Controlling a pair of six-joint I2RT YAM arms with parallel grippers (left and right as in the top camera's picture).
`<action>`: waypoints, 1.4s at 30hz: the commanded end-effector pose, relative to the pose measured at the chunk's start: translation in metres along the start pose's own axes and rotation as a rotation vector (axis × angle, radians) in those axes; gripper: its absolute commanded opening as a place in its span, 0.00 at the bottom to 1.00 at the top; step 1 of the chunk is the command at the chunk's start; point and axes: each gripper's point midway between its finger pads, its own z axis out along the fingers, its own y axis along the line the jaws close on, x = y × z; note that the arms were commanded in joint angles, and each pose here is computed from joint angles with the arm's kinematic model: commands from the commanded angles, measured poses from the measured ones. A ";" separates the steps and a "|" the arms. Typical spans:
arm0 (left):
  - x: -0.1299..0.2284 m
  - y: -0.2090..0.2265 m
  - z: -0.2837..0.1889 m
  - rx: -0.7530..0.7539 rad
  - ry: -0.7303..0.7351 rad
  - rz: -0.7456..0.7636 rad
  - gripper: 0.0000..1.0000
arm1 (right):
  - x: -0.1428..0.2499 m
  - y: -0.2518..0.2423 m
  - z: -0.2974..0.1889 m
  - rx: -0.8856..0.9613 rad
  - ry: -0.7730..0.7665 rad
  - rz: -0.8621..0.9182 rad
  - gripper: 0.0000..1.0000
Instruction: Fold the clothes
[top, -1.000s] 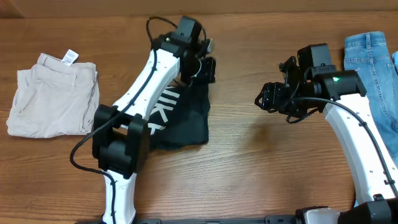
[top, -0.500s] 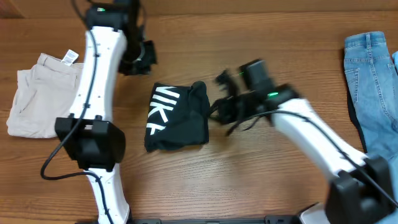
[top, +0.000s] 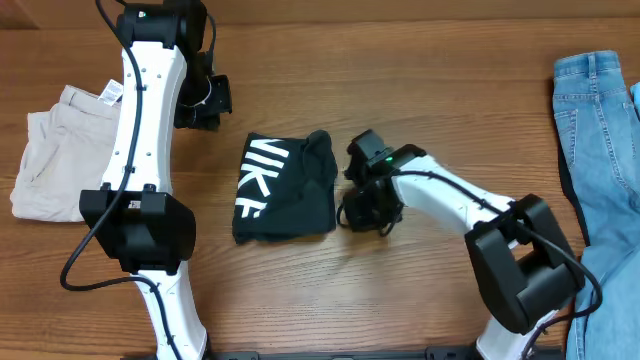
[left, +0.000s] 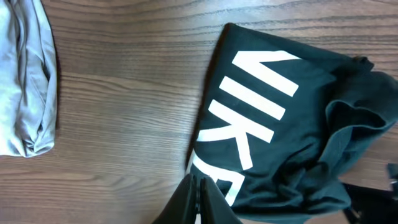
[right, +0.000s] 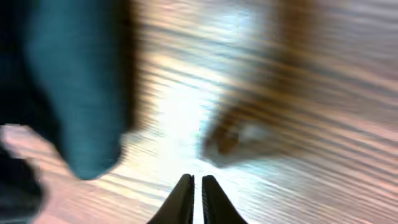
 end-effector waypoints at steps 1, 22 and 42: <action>-0.001 0.000 -0.010 -0.011 -0.032 0.037 0.09 | -0.007 0.009 -0.020 -0.046 -0.031 -0.067 0.08; -0.002 0.003 -0.010 -0.032 -0.037 0.041 0.16 | -0.070 0.136 -0.013 -0.434 -0.271 -0.216 0.04; 0.000 0.004 -0.010 -0.034 -0.030 0.042 0.20 | -0.006 0.021 -0.008 -0.078 0.047 0.134 0.04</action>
